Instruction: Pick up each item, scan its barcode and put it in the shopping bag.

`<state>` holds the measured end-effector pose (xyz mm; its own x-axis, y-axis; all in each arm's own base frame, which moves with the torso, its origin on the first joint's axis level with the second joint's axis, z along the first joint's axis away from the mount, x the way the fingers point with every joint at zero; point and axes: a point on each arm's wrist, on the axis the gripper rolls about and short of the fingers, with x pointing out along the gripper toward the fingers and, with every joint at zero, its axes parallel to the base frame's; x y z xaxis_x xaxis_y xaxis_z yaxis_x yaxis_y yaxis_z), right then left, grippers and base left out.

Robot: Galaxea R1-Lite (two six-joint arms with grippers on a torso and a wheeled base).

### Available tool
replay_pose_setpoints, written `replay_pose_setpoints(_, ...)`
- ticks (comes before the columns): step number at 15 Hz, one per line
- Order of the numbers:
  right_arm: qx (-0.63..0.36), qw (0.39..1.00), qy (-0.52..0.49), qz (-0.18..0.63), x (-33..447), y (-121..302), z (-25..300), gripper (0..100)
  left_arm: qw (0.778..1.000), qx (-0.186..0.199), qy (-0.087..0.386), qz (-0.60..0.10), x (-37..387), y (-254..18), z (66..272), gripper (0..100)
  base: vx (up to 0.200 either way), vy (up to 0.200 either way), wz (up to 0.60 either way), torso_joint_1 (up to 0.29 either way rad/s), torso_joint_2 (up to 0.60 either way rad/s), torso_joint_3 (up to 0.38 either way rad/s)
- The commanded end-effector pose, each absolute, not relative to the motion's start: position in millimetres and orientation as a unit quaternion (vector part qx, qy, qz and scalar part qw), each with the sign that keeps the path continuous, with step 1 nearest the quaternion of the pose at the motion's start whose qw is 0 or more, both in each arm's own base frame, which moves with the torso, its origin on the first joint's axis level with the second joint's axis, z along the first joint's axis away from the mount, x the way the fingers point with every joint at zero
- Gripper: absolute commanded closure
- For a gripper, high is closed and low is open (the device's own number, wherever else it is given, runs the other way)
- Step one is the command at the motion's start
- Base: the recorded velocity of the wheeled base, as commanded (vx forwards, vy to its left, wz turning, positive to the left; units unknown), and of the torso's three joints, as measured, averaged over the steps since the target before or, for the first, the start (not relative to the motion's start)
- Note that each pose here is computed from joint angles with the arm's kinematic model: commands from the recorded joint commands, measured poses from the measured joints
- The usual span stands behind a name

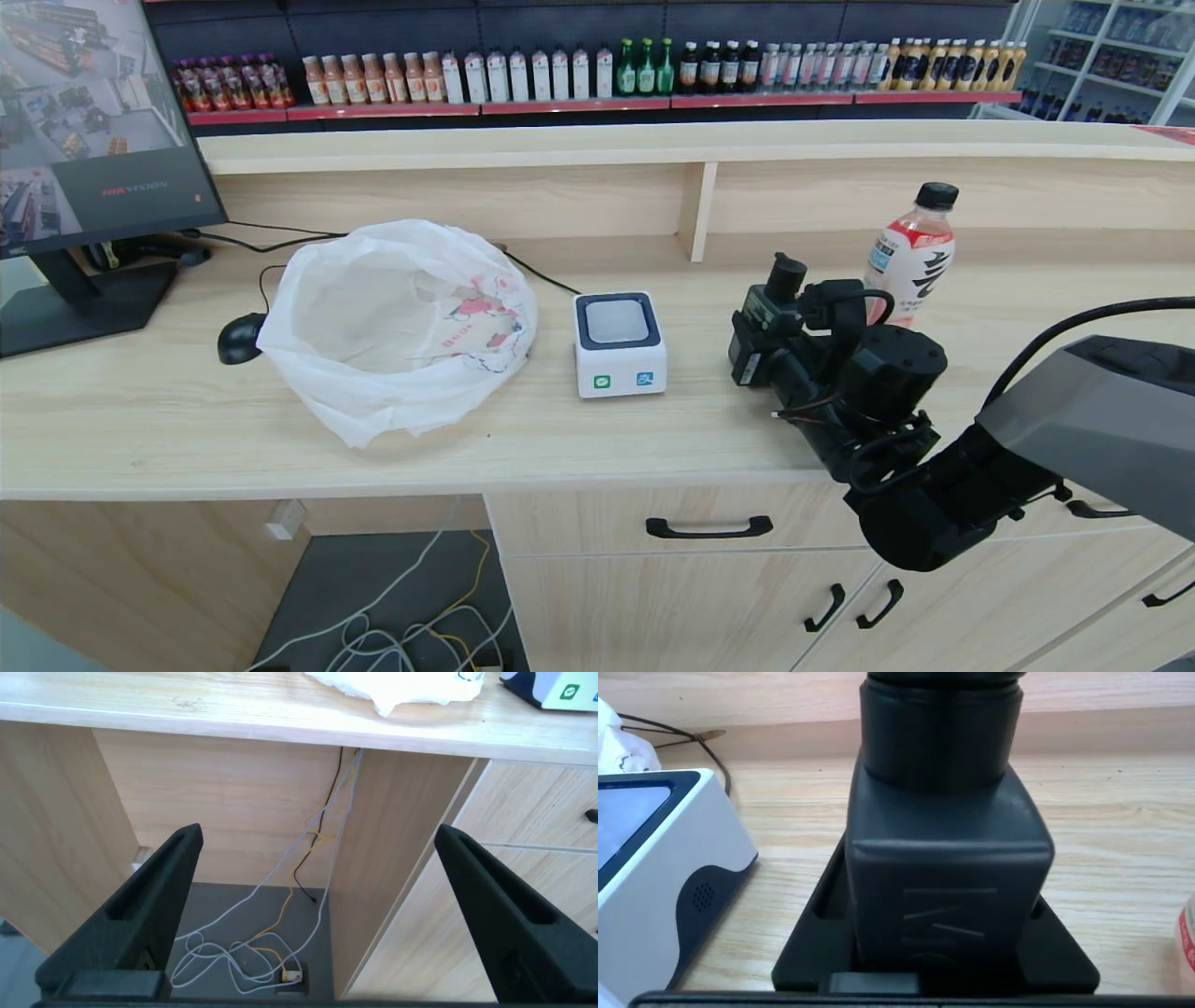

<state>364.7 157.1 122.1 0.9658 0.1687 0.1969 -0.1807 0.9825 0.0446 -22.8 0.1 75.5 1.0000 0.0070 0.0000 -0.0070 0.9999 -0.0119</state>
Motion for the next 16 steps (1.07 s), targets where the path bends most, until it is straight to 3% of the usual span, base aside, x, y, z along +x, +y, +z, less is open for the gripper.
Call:
replay_pose_setpoints(1, 0.033, 0.99, -0.102, 0.089, 363, 157, 127, 100, 1.0, -0.006, 0.0, 0.004, -23, 0, 75, 0, 0.0, 0.0, 0.0, 0.0, 0.0, 0.0)
replay_pose_setpoints(11, 0.039, 0.987, -0.116, 0.099, 342, 155, 147, 100, 1.0, -0.006, 0.0, 0.004, -23, 0, 75, 0, 0.0, 0.0, 0.0, 0.0, 0.0, 0.0)
replay_pose_setpoints(16, 0.045, 0.985, -0.125, 0.114, 310, 151, 167, 100, 1.0, -0.006, 0.0, 0.004, -23, 0, 75, 0, 0.0, 0.0, 0.0, 0.0, 0.0, 0.0)
